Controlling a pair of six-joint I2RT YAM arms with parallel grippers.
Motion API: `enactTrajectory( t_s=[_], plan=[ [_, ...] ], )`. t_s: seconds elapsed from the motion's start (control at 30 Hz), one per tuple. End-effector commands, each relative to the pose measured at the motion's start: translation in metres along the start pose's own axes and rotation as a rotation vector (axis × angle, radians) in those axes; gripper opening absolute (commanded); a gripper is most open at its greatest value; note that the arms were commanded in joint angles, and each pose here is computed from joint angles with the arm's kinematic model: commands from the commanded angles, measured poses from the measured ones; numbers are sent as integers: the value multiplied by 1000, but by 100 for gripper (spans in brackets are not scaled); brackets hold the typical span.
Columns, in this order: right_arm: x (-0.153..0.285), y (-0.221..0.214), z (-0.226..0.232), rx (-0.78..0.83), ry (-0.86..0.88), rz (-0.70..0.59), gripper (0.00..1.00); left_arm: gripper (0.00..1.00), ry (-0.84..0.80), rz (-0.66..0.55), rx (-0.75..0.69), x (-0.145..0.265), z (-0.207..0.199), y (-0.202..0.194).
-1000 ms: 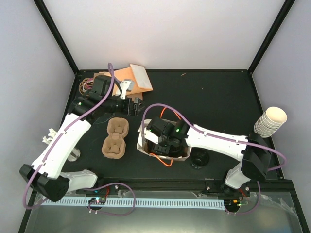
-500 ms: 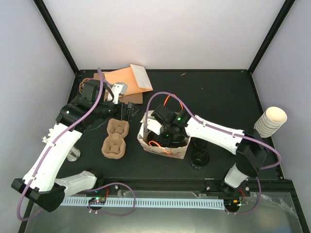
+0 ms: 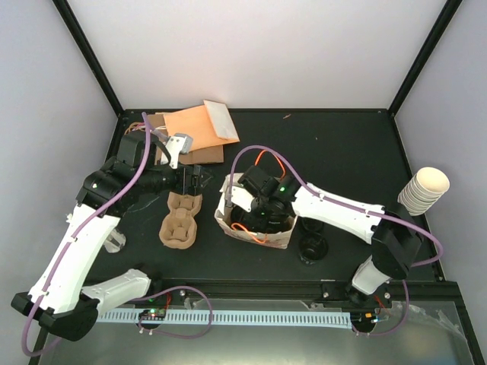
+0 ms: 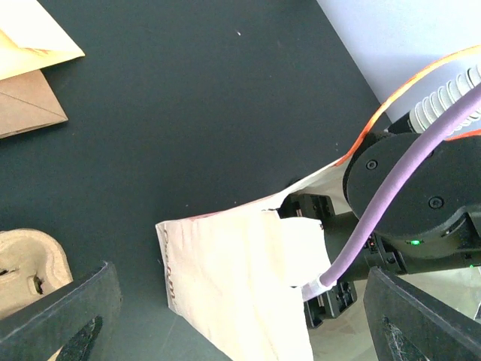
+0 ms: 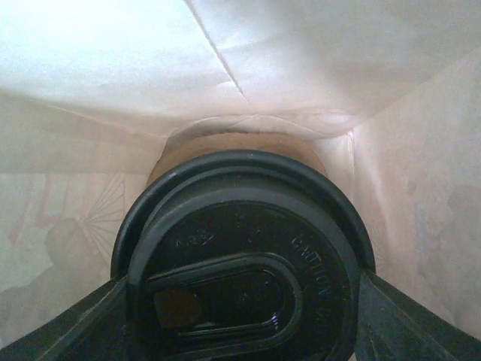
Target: Pack the takeout coffee
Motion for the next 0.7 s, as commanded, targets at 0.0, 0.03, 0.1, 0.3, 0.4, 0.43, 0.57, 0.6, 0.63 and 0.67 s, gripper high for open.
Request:
enactTrajectory(
  t_s=[0.0, 0.03, 0.1, 0.3, 0.4, 0.43, 0.57, 0.6, 0.63, 0.67],
  plan=[
    [-25, -52, 1, -1, -52, 210, 29, 91, 4, -3, 4, 4, 1, -1],
    [-25, -52, 2, 5, -60, 211, 29, 91, 0, -1, 5, 3, 0, -1],
    [-26, -54, 2, 10, -85, 211, 29, 91, -2, 1, 7, 3, 0, -1],
    [-23, -54, 3, 24, -156, 185, 29, 91, -9, 10, 10, 1, 0, -3],
    [-24, -55, 4, 26, -170, 180, 29, 91, -18, 16, 16, -1, -1, -4],
    [-25, -55, 4, 28, -177, 182, 29, 91, -20, 17, 17, -2, -1, -4],
    [-28, -59, 7, 46, -212, 190, 29, 91, -23, 20, 19, -2, -1, -5],
    [-28, -59, 8, 45, -213, 183, 29, 91, -24, 20, 20, -2, -1, -5],
    [-28, -61, 9, 44, -211, 182, 29, 91, -23, 23, 22, -2, -1, -6],
    [-28, -62, 10, 42, -207, 181, 29, 91, -25, 28, 24, -3, -1, -7]
  ],
)
Point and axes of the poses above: each gripper's point midway between its finger pads, its own x axis back along the fingers, its own z axis along the line the jaws close on, y = z × x, the point moved 1 cm from there along x, back along the fingers, and after that the axes turned 5 degrees about x, right-handed, at the moved point
